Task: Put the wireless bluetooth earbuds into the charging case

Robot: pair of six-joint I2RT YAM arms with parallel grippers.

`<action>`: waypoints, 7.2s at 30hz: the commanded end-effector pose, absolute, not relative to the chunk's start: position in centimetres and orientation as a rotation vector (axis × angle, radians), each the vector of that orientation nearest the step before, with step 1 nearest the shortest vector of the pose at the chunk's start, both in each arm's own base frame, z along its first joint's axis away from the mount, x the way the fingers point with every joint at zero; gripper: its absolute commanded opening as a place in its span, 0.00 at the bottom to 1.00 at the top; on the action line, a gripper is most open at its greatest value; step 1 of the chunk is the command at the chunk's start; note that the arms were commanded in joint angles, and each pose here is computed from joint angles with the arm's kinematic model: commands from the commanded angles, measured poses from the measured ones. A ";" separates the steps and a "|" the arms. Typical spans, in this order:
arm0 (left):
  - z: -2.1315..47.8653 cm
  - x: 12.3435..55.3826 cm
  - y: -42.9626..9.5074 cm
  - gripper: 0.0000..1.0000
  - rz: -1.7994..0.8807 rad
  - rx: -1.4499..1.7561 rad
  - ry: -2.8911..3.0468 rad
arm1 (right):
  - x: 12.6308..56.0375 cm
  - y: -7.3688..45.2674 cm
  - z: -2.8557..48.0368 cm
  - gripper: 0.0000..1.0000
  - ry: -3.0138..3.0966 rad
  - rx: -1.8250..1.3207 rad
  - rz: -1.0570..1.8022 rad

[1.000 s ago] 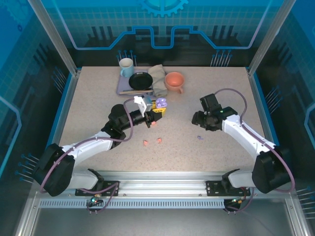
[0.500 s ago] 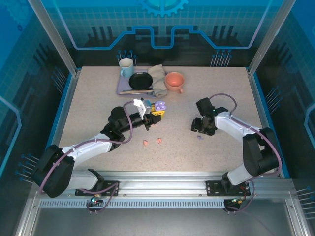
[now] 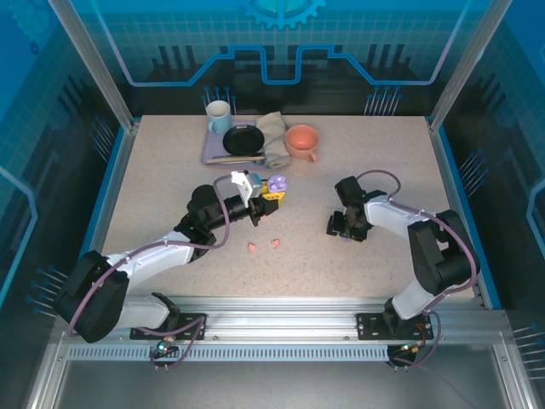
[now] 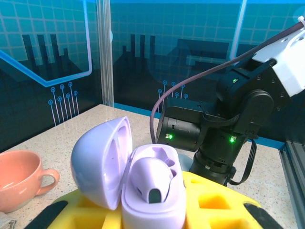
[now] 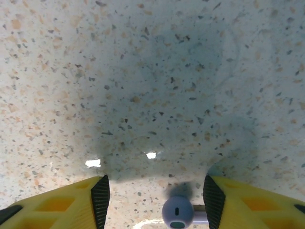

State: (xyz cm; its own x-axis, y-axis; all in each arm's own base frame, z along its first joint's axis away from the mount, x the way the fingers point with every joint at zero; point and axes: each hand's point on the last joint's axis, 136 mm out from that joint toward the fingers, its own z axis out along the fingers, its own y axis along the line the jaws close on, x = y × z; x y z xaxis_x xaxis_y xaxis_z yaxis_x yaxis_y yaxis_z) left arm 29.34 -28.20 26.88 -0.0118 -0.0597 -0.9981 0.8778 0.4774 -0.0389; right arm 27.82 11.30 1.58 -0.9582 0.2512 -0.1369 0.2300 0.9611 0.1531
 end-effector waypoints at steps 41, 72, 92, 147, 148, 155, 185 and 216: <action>28.5 29.3 -28.2 0.00 -0.883 0.781 1.340 | 25.8 11.9 0.2 0.38 2.977 0.541 -0.039; 29.5 27.2 -28.3 0.00 -0.960 0.834 1.334 | 27.2 12.1 1.3 0.10 2.947 0.467 0.078; 28.4 27.4 -28.2 0.00 -0.962 0.826 1.381 | 30.4 15.5 13.4 0.10 2.565 0.290 0.542; 32.3 31.1 -32.2 0.00 -1.130 0.832 1.282 | 30.1 25.0 36.9 0.10 1.734 -0.239 1.095; 32.4 31.1 -32.2 0.00 -1.132 0.831 1.281 | 30.1 25.0 36.8 0.10 1.735 -0.238 1.090; 32.6 31.1 -32.0 0.00 -1.132 0.829 1.281 | 30.3 24.7 36.1 0.10 1.753 -0.228 1.054; 32.0 31.3 -31.7 0.00 -1.106 0.819 1.313 | 32.2 20.7 31.0 0.11 1.949 -0.047 0.900; 29.6 28.9 -26.4 0.00 -0.913 0.714 1.380 | 19.7 21.6 4.0 0.60 2.945 -0.222 0.205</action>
State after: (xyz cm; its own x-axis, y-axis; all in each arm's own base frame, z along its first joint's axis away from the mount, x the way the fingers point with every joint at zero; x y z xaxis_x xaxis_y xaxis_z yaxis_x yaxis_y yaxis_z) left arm 28.91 -27.25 29.12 -0.0731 -0.1205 -0.9900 0.8793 0.4605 -0.1210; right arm 19.89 21.83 4.36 -0.9790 -0.0430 -0.1991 -0.0848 0.9747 0.2067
